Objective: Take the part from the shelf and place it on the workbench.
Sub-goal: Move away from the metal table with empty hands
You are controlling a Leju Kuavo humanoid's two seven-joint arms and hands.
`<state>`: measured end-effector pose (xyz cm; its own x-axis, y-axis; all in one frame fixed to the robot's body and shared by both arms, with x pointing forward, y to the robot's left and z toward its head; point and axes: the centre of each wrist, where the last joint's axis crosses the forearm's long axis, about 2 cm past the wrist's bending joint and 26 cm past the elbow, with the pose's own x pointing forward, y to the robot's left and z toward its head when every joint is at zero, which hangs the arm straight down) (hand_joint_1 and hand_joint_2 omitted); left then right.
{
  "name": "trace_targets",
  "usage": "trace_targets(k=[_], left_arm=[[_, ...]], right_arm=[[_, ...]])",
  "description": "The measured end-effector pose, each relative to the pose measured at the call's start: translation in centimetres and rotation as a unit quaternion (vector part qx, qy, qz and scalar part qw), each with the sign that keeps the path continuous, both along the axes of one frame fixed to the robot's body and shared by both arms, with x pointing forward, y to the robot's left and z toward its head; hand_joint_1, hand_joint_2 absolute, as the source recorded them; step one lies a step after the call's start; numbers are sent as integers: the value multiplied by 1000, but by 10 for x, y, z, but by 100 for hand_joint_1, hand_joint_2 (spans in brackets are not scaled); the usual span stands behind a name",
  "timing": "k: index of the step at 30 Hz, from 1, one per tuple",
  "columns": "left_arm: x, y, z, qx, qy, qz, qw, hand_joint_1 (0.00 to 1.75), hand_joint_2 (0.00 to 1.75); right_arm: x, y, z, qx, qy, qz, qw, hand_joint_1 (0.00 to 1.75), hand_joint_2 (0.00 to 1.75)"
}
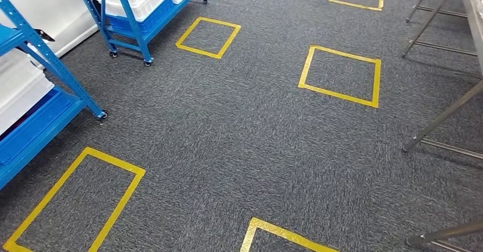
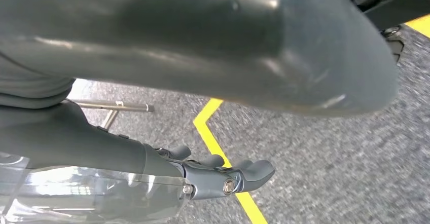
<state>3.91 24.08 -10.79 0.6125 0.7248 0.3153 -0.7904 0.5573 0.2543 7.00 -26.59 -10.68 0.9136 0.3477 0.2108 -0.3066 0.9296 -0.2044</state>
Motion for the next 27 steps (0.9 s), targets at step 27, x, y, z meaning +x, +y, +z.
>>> trace_targets(k=[27], left_arm=[[-2, -9, 1, 12, 34, 103, 994, 0, 0]], right_arm=[[-5, -3, -1, 6, -2, -13, 1000, 0, 0]])
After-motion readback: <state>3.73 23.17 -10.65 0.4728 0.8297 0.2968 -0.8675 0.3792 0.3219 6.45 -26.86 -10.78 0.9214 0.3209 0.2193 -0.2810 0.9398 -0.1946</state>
